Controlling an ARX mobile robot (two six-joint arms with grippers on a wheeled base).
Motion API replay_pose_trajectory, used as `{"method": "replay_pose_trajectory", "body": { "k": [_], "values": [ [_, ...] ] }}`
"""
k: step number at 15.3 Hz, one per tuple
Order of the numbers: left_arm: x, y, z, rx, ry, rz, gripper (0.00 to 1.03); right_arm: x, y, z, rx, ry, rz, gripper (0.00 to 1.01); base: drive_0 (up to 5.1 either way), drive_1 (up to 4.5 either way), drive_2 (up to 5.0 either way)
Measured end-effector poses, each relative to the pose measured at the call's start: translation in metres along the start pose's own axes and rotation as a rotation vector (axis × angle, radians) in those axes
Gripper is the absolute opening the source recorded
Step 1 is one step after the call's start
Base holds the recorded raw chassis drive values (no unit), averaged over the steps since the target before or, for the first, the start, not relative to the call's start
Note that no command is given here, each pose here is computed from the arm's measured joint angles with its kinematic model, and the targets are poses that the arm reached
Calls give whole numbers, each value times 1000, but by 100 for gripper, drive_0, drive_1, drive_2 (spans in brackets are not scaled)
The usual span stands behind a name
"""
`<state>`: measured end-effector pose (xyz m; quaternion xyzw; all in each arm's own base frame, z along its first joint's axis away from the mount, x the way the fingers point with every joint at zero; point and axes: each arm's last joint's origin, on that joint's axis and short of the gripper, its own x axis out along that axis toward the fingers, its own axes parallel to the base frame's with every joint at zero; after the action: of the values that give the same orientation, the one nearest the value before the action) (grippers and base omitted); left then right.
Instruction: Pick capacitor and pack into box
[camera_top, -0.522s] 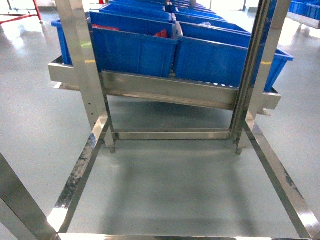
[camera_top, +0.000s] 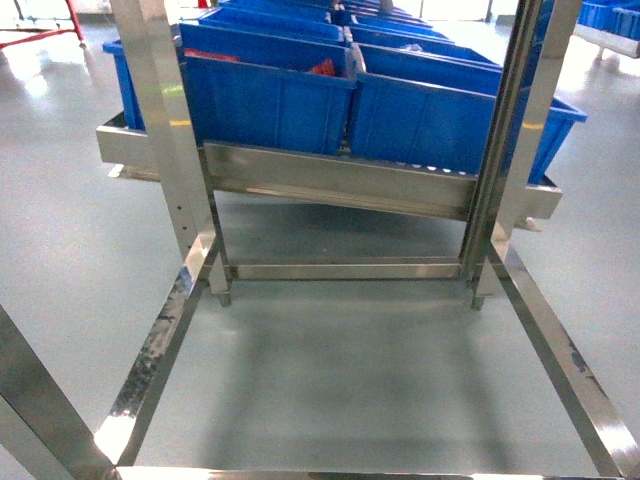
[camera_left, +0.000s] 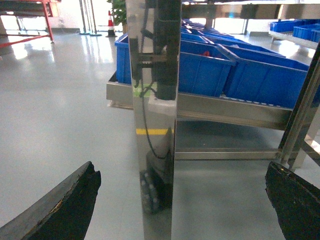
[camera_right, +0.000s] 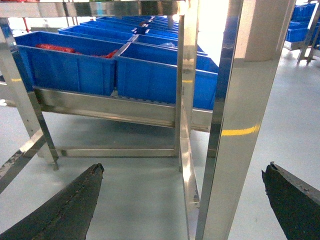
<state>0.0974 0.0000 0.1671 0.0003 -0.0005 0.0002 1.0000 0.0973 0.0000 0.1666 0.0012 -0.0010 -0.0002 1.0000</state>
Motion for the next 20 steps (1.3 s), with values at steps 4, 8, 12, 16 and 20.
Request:
{"method": "replay_pose_trajectory", "body": {
  "k": [4, 8, 12, 16, 20],
  "values": [
    [0, 0, 0, 0, 0, 0, 98, 0, 0, 0, 0, 0, 0, 98, 0, 0, 0],
    [0, 0, 0, 0, 0, 0, 98, 0, 0, 0, 0, 0, 0, 98, 0, 0, 0],
    [0, 0, 0, 0, 0, 0, 98, 0, 0, 0, 0, 0, 0, 98, 0, 0, 0],
    [0, 0, 0, 0, 0, 0, 98, 0, 0, 0, 0, 0, 0, 98, 0, 0, 0],
    [0, 0, 0, 0, 1, 0, 98, 0, 0, 0, 0, 1, 0, 98, 0, 0, 0]
  ]
}}
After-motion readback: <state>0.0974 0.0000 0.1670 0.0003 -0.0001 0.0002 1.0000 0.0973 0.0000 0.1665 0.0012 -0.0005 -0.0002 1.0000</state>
